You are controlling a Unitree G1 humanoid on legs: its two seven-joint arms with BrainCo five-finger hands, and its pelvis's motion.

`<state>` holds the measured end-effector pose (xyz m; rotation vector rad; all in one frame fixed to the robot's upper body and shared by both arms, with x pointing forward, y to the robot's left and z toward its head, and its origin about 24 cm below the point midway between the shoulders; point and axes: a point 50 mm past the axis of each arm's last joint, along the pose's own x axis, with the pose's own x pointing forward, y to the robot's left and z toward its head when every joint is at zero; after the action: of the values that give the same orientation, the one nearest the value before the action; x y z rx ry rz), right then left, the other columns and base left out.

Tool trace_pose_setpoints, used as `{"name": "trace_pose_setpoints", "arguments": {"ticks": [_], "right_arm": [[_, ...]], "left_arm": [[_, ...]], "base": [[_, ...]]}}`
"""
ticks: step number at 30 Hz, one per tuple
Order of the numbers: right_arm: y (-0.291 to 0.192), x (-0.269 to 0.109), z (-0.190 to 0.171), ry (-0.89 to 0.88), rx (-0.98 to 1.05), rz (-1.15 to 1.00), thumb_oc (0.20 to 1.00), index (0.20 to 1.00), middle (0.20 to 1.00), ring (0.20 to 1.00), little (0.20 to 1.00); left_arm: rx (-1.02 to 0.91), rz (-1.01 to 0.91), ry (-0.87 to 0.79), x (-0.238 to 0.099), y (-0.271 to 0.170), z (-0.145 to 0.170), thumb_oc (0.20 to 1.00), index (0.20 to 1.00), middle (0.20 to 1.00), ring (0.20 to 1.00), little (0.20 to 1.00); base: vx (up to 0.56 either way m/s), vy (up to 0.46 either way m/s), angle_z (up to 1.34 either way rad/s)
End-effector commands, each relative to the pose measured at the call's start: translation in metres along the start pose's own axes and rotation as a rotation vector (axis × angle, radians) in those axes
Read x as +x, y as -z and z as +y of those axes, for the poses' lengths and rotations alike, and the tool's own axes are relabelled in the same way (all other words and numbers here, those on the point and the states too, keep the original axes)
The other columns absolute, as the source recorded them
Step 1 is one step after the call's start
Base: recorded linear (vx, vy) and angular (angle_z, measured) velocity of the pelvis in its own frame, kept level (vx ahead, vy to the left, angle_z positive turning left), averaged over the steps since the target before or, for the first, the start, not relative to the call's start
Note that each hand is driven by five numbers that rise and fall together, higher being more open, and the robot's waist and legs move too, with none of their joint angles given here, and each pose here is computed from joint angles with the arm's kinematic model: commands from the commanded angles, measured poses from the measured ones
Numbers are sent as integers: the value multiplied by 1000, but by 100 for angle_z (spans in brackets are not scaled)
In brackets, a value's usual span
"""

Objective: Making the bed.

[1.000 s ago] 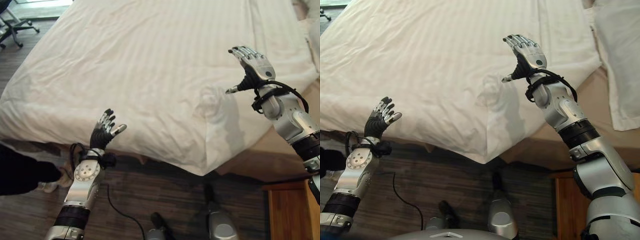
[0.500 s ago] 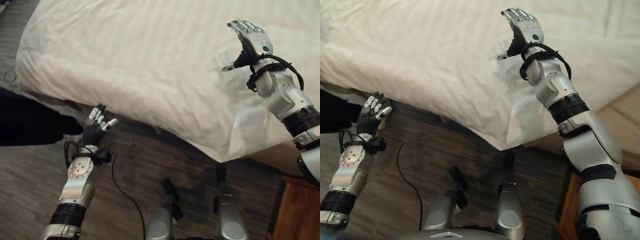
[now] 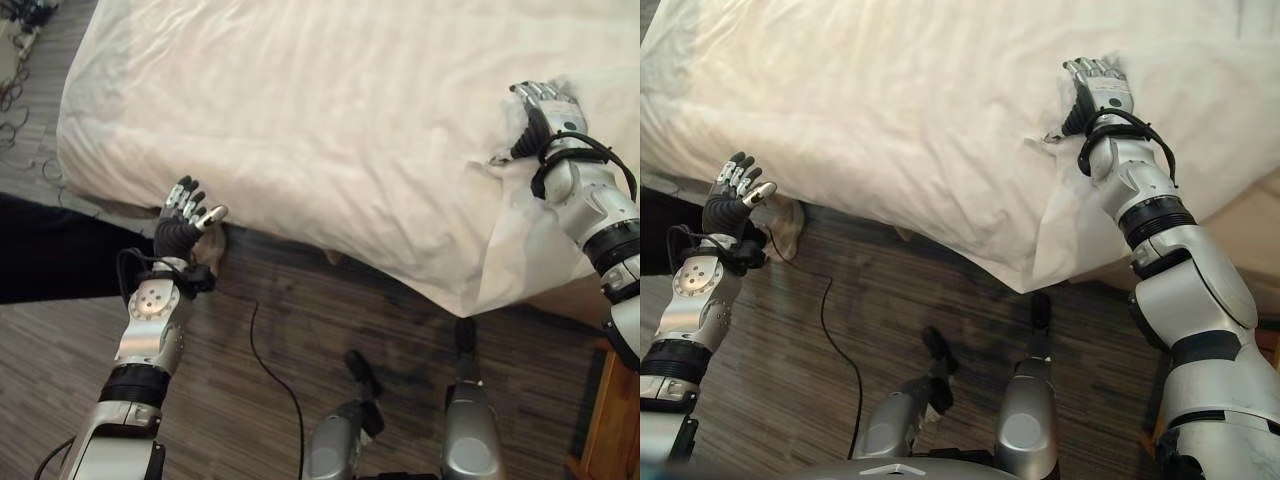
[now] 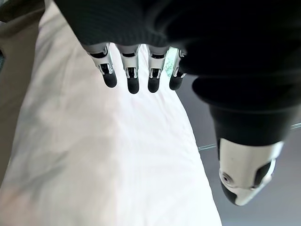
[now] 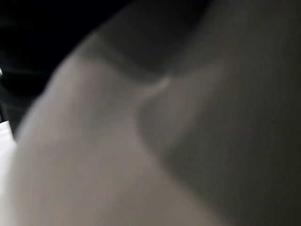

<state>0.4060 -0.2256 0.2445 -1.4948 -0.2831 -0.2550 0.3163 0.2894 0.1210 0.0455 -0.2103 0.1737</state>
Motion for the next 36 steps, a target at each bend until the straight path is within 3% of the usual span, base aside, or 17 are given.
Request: {"name": "trace_pose_setpoints", "arguments": {"ticks": [1,2,3,4,5,16,24,33,34,35,36], "right_arm": [[1,2,-1,-16,-102,-1,1000,1000,1000,1000,1000],[4,2,-1,-19,-102,8,1000,1000,1000,1000,1000],[4,1,-1,-19,-102,8,900,900,900,900,900],[6,-1,2,-28,-95,11,423,423,423,423,423],[8,-2,3,-31,-89,16,200,200,200,200,200],[15,-47,33,30,145,-13,200,200,200,200,200],[70,-117,64,-42,198,140,200,200,200,200,200],[98,-153,84,-140,219,262,200,200,200,200,200],[101,-157,87,-152,222,277,291,291,291,291,291],[104,-162,91,-166,224,298,504,504,504,504,504],[104,-162,91,-167,224,298,915,915,915,915,915]], "left_arm": [[-4,-63,-12,10,-9,-7,1000,1000,1000,1000,1000],[-8,-65,-8,11,-9,-10,1000,1000,1000,1000,1000],[-8,-65,-7,11,-9,-10,1000,1000,1000,1000,1000],[-17,-63,-5,12,-8,-12,1000,1000,1000,1000,1000],[-23,-59,-6,12,-6,-14,1000,1000,1000,1000,1000],[-36,24,48,1,23,-52,1000,1000,1000,1000,1000],[-66,137,77,-31,55,-53,1000,1000,1000,1000,1000],[-64,214,88,-46,72,-52,1000,1000,1000,1000,1000],[-62,214,86,-46,72,-51,1000,1000,1000,1000,1000],[-63,221,84,-48,73,-51,1000,1000,1000,1000,1000],[-62,222,85,-48,74,-52,1000,1000,1000,1000,1000]], "base": [[-44,99,-11],[-36,69,-15],[-17,47,-15],[-19,45,-11],[-19,60,-7],[10,3,-7],[11,-78,-14],[33,-76,-32],[-5,-64,-10],[2,-48,-8],[-13,-60,-14]]}}
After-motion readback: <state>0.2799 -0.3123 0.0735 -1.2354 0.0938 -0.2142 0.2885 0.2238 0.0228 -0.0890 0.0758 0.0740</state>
